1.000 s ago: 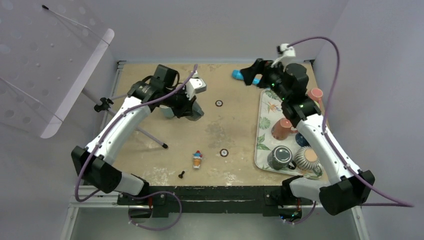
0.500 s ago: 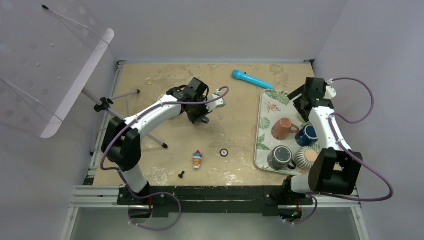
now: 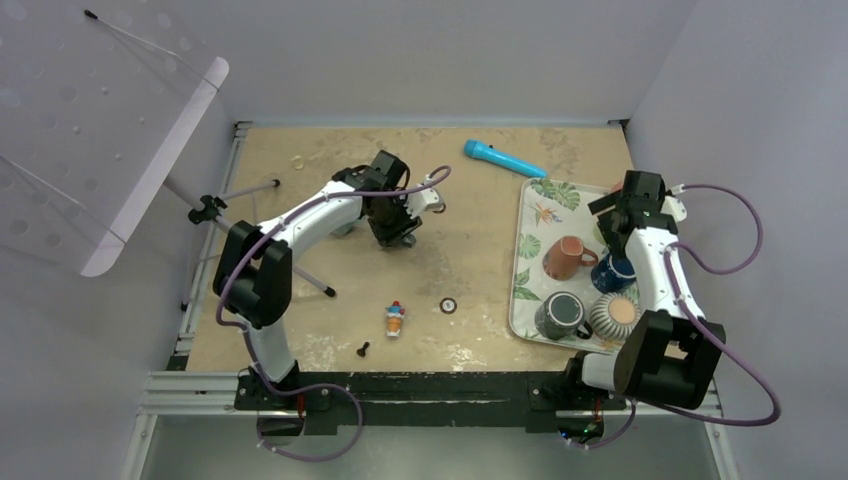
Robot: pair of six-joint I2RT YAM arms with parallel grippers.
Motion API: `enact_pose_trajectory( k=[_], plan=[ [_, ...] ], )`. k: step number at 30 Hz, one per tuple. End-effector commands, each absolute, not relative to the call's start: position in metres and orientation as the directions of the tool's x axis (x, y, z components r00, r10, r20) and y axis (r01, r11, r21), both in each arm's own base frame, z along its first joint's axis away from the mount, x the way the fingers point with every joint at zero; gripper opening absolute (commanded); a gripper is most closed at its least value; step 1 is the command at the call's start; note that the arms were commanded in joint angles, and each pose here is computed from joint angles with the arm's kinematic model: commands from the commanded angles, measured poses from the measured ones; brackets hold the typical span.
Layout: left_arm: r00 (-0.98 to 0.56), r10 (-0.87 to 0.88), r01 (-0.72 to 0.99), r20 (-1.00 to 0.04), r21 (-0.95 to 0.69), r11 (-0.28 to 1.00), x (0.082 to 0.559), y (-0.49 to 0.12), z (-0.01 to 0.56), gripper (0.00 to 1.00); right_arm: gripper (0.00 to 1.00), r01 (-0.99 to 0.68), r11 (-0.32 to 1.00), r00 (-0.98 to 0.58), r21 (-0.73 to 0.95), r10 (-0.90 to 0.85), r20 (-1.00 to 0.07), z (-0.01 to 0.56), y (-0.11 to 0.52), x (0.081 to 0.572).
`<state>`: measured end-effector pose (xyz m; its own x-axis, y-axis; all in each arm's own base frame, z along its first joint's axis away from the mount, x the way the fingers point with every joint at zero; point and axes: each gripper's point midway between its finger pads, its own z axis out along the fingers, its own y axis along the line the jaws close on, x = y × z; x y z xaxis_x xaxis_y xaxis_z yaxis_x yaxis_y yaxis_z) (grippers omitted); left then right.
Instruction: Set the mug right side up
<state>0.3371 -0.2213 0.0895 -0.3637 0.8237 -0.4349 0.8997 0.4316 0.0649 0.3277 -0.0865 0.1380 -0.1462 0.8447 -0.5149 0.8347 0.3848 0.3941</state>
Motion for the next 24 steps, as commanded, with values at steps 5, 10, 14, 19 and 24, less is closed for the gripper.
enact_pose_trajectory(
  k=[5, 10, 14, 19, 24],
  plan=[
    [-0.302, 0.769, 0.92, -0.564, 0.041, 0.391, 0.316, -0.23, 0.172, 0.64, 0.89, 0.844, 0.366, -0.185, 0.392, 0.885, -0.428, 0.112, -0.068, 0.309],
    [-0.302, 0.727, 0.925, -0.616, -0.005, 0.38, 0.294, -0.231, 0.198, 0.65, 0.86, 0.85, 0.339, -0.172, 0.403, 0.902, -0.396, 0.098, -0.066, 0.319],
    [-0.3, 0.715, 0.927, -0.631, -0.016, 0.375, 0.286, -0.232, 0.204, 0.66, 0.77, 0.836, 0.347, -0.211, 0.426, 0.919, -0.334, 0.083, -0.054, 0.332],
    [-0.301, 0.718, 0.923, -0.627, -0.003, 0.384, 0.287, -0.228, 0.206, 0.66, 0.62, 0.819, 0.375, -0.237, 0.435, 0.911, -0.338, 0.074, -0.051, 0.336],
    [-0.295, 0.71, 0.924, -0.639, -0.002, 0.382, 0.286, -0.23, 0.214, 0.65, 0.0, 0.778, 0.41, -0.243, 0.476, 0.895, -0.374, 0.083, -0.052, 0.345]
  ],
)
